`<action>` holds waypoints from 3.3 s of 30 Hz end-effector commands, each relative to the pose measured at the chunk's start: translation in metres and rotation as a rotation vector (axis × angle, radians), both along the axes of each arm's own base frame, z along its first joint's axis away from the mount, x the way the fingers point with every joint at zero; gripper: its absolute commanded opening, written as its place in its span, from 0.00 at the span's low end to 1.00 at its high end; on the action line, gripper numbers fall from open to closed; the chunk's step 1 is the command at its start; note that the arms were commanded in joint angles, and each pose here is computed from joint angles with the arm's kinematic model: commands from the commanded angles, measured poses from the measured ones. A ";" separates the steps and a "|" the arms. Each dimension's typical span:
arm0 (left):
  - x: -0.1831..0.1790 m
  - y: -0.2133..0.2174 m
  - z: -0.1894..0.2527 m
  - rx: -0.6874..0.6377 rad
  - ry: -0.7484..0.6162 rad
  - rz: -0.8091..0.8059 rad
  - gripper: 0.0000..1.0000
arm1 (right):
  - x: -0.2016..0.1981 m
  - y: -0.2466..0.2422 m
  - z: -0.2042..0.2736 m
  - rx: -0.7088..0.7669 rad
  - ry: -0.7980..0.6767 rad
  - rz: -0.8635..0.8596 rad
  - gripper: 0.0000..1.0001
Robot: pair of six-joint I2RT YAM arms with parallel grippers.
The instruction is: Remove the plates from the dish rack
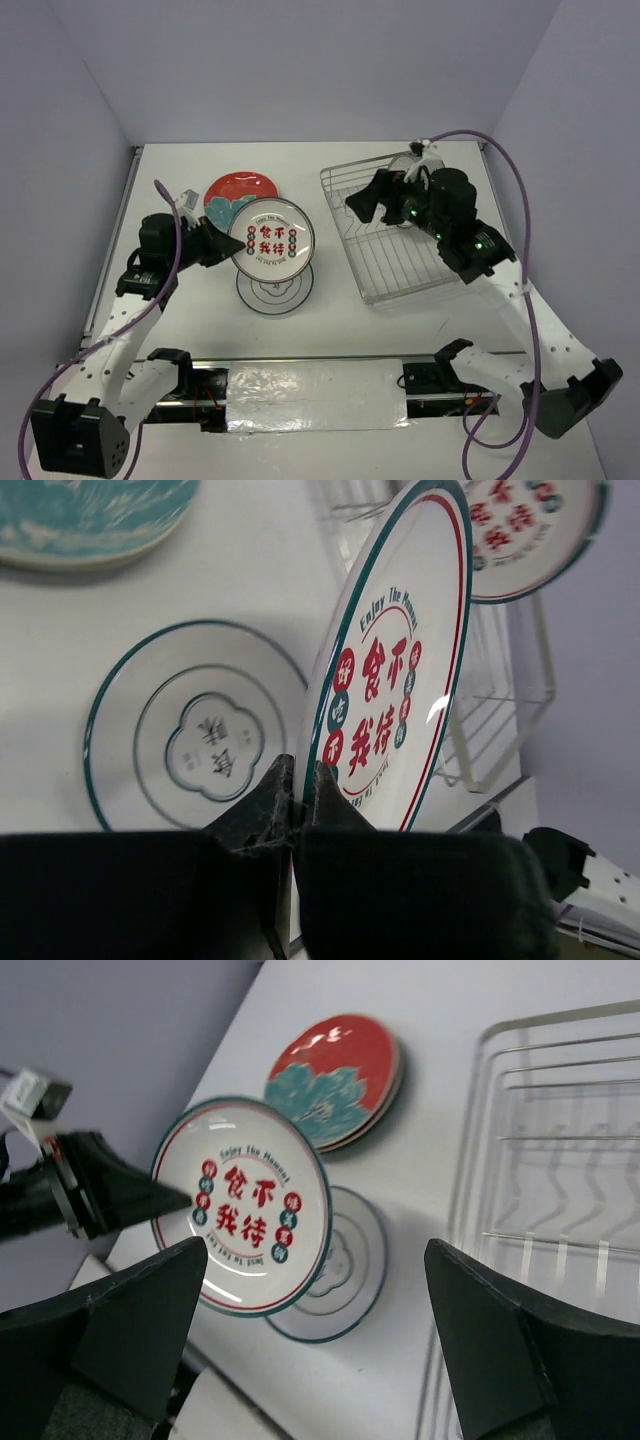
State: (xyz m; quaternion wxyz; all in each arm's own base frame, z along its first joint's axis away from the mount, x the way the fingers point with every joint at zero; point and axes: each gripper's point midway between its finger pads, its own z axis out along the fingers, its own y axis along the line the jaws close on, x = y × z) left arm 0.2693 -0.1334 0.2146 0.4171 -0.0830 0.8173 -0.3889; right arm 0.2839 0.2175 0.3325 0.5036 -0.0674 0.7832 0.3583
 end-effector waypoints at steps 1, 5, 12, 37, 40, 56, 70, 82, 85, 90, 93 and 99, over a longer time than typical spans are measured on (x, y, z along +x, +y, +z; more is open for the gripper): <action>0.006 0.009 -0.042 0.025 0.111 0.072 0.00 | 0.002 -0.047 0.012 -0.041 -0.054 -0.206 0.97; 0.008 0.010 -0.069 0.032 0.166 0.082 0.00 | -0.002 -0.061 0.009 -0.107 -0.056 -0.233 0.97; 0.005 0.015 -0.112 0.067 0.261 0.102 0.01 | -0.001 -0.074 -0.004 -0.186 -0.036 -0.256 0.98; -0.028 0.029 -0.144 0.142 0.378 0.202 0.99 | 0.124 -0.136 -0.052 -0.613 0.284 -0.523 1.00; -0.026 0.023 -0.152 0.128 0.398 0.172 1.00 | 0.134 -0.143 -0.051 -0.619 0.270 -0.563 1.00; -0.041 0.060 0.001 0.297 0.039 0.265 0.99 | 0.180 -0.186 -0.091 -0.837 0.301 -0.588 0.60; -0.045 0.054 0.012 0.340 -0.011 0.171 1.00 | 0.180 -0.189 -0.100 -0.955 0.248 -0.645 0.04; -0.039 0.039 0.036 0.277 -0.071 0.115 1.00 | 0.119 -0.170 0.059 -0.944 -0.056 -0.760 0.00; -0.042 0.014 0.061 0.182 -0.165 -0.002 1.00 | 0.091 -0.128 0.079 -0.813 -0.125 -0.589 0.00; -0.046 -0.020 0.104 0.025 -0.344 -0.180 1.00 | 0.028 -0.020 0.069 -0.327 -0.187 -0.007 0.00; -0.049 -0.034 0.114 -0.022 -0.375 -0.278 0.99 | -0.005 0.018 0.053 -0.165 -0.156 0.224 0.00; -0.041 -0.037 0.109 -0.028 -0.370 -0.288 0.96 | -0.034 0.055 0.031 0.049 -0.104 0.441 0.00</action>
